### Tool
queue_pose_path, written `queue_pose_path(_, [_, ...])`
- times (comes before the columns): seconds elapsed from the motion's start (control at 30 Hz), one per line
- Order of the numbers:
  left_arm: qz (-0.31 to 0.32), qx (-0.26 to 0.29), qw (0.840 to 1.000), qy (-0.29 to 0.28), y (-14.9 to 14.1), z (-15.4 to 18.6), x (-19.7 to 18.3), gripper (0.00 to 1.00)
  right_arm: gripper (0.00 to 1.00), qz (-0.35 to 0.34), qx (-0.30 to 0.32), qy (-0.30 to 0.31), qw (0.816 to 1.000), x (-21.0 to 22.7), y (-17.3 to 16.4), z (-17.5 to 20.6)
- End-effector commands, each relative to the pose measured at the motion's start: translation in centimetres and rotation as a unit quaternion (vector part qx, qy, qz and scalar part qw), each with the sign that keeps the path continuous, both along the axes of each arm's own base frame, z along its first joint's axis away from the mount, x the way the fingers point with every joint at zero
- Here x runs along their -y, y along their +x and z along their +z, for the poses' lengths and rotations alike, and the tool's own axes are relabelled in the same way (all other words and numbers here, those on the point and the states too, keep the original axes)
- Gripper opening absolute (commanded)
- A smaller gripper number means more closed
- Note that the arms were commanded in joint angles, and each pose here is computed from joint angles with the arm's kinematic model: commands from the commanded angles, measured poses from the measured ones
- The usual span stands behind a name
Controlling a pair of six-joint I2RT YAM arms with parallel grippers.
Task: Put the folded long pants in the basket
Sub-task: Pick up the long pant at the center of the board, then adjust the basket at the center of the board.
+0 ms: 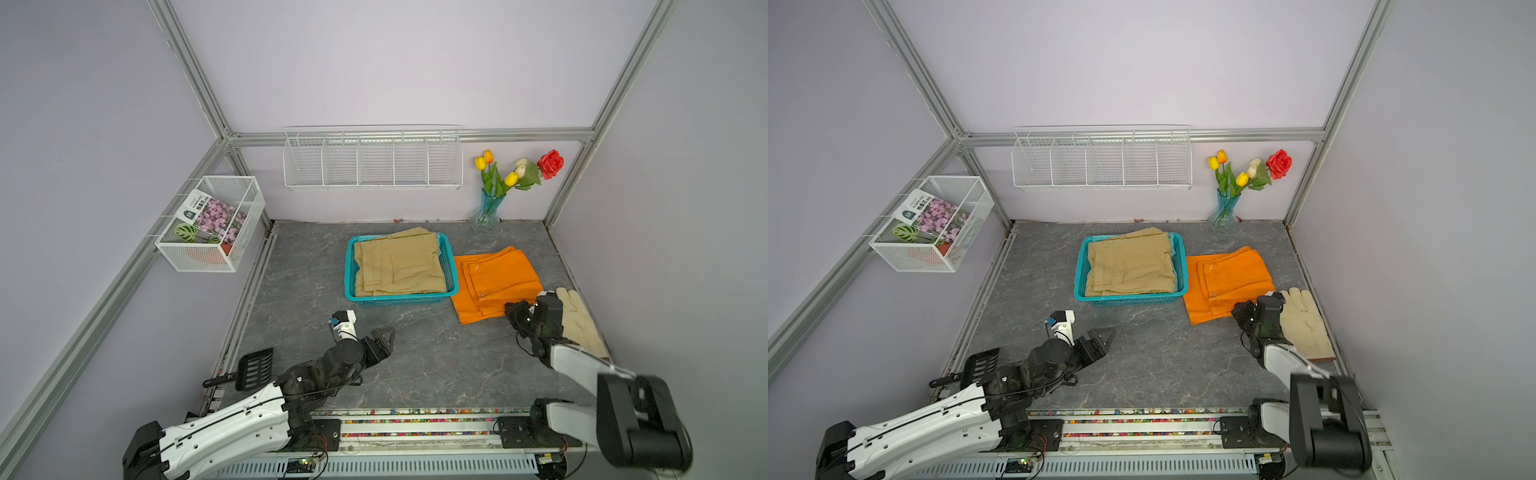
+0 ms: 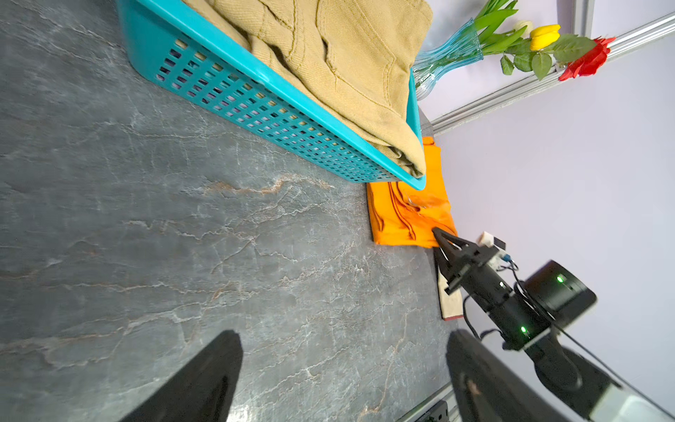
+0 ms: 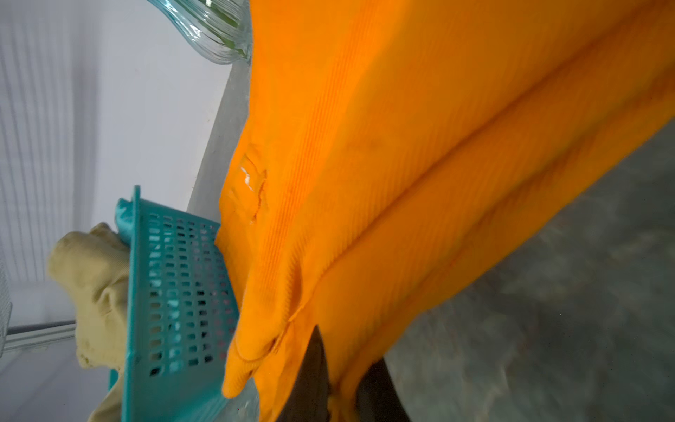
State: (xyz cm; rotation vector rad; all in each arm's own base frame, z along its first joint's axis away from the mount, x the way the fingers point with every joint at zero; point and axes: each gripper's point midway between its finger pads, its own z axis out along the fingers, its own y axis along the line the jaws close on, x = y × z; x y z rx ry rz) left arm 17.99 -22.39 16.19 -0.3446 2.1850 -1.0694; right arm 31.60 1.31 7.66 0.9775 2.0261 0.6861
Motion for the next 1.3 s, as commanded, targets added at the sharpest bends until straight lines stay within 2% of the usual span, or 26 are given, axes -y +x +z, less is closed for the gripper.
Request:
queue_pose_path(0.0, [-0.019,0.01,1.0,-0.013,-0.1,1.4,1.0,0.92,0.0,0.005,-0.007,-0.037,0.999,0.3,-4.3,0.8])
queue_pose_path(0.17, [-0.047,-0.017,0.999,-0.021,-0.5,-0.1,3.0,0.92,0.0,0.034,0.05,-0.018,0.998,-1.3,-8.8,2.2])
queue_pose_path(0.33, [-0.069,-0.049,0.996,-0.022,-1.0,-1.5,4.4,0.92,0.0,0.071,0.012,0.014,0.997,-3.0,-12.6,0.0])
queue_pose_path(0.47, [-0.091,-0.063,0.994,-0.023,-1.3,-2.4,5.6,0.92,0.0,0.118,-0.011,0.068,0.991,-5.2,-12.8,-2.5])
queue_pose_path(0.57, [-0.098,-0.066,0.993,-0.017,-1.0,-3.2,6.7,0.93,0.0,0.125,-0.021,0.061,0.99,-5.3,-13.5,-3.1])
queue_pose_path(0.67, [-0.094,-0.067,0.993,0.001,-0.1,-3.9,7.9,0.93,0.0,0.15,-0.021,0.059,0.987,-5.9,-14.0,-2.2])
queue_pose_path(0.8, [-0.12,-0.057,0.991,0.007,0.7,-3.5,10.6,0.93,0.0,0.168,-0.018,0.043,0.985,-6.1,-14.8,-1.4])
queue_pose_path(0.93, [-0.121,-0.056,0.991,0.013,1.8,-3.6,12.7,0.93,0.0,0.209,-0.042,0.069,0.975,-7.6,-15.0,-2.8])
queue_pose_path(1.0, [-0.115,-0.054,0.992,0.013,2.4,-4.0,13.2,0.93,0.0,0.226,-0.065,0.059,0.97,-7.9,-15.5,-3.5])
queue_pose_path(1.13, [-0.125,-0.073,0.989,0.004,3.6,-5.4,14.7,0.93,0.0,0.262,-0.092,0.032,0.96,-8.4,-16.3,-2.4])
queue_pose_path(1.2, [-0.109,-0.097,0.989,0.015,5.0,-7.1,14.4,0.93,0.0,0.264,-0.098,0.005,0.96,-8.0,-16.7,-1.4])
queue_pose_path(1.27, [-0.07,-0.114,0.99,0.029,7.2,-9.1,12.8,0.92,0.0,0.268,-0.087,0.004,0.959,-8.1,-16.8,-0.5])
